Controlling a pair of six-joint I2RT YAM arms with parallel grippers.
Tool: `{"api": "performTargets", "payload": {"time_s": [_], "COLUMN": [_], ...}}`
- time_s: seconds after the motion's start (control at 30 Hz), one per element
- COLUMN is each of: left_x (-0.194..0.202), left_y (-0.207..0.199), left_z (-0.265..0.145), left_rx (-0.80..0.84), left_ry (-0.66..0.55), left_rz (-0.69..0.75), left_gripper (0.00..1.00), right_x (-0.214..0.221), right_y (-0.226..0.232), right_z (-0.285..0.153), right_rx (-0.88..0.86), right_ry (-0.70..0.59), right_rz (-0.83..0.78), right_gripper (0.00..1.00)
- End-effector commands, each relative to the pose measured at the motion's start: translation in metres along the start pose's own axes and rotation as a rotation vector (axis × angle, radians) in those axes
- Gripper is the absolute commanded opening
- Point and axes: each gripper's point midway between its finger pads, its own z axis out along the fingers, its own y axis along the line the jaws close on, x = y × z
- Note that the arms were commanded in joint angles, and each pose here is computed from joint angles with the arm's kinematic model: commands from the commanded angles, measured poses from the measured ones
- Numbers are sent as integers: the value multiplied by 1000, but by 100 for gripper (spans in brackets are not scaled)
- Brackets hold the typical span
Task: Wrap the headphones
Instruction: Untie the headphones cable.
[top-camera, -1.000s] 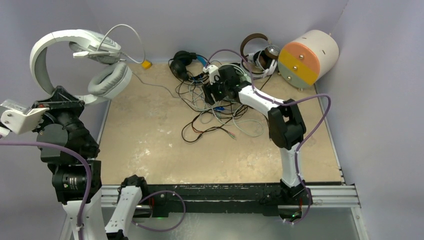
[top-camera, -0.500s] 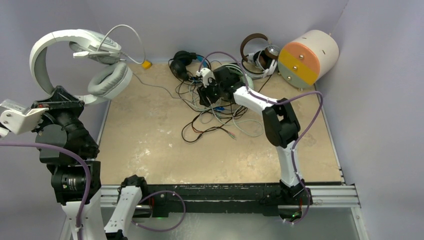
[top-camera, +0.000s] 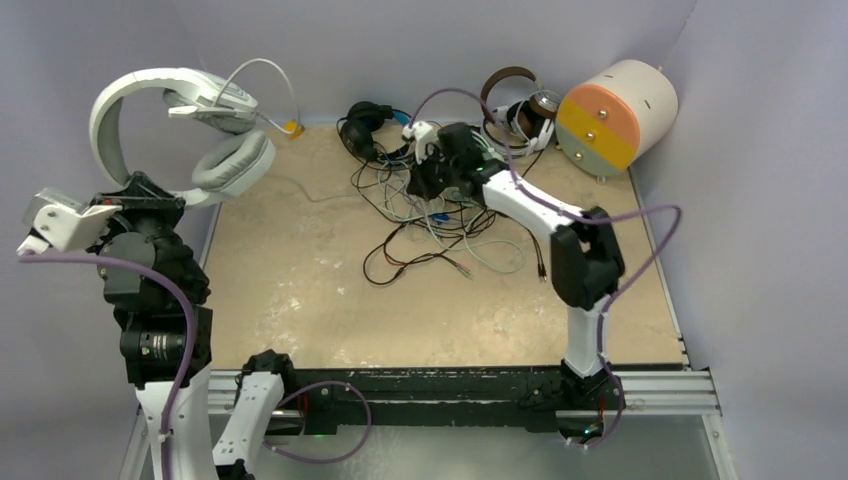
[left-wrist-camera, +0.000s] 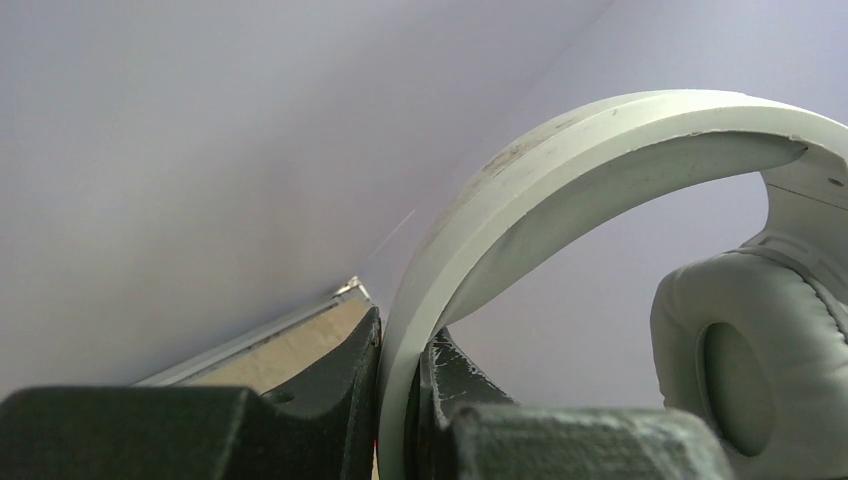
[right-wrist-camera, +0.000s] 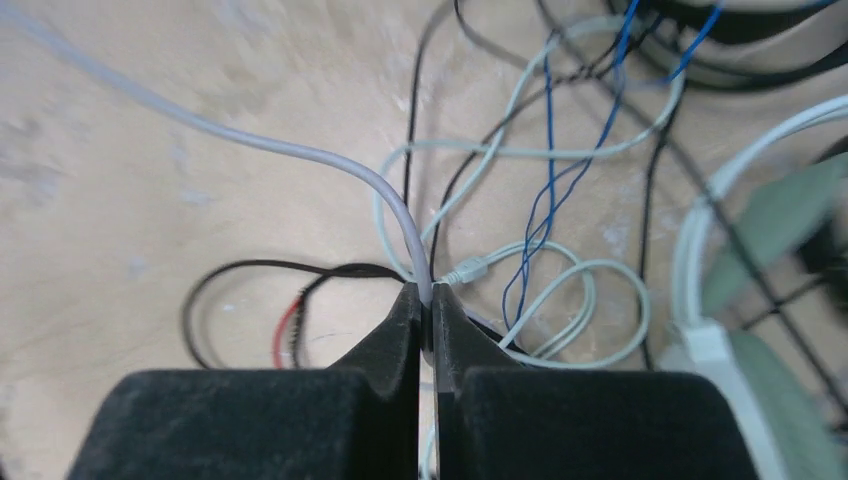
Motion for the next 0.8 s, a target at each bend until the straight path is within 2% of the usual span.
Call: {"api": "performTargets", "payload": {"time_s": [0.0,0.2,0.27,0.37,0.53,0.77], "left_x": [0,34,44,61,100,172], "left_y": [-18,-16,-18,-21,-31,-33], "left_z": [7,13,14,14,15,10], "left_rx": [64,62,74,95,159,217], "left_ry": [-27,60,92,146,269,507], "left_rz": [-93,-90,-93,-97,-82,-28], "left_gripper": [0,0,0,0,0,0], "right_x": [-127,-200,-212,-213,-183,-130], "right_y": [43,103,110,95,49,45], "right_z": [-117,-248,-288,-327,-352,-322], "right_rx": [5,-47,-2,156,456,456], "right_ry": [-303,-521,-588,-669,-655,-488], "right_rz": [-60,-73,-41,63,183,200], "right_gripper": [0,0,0,0,0,0]}}
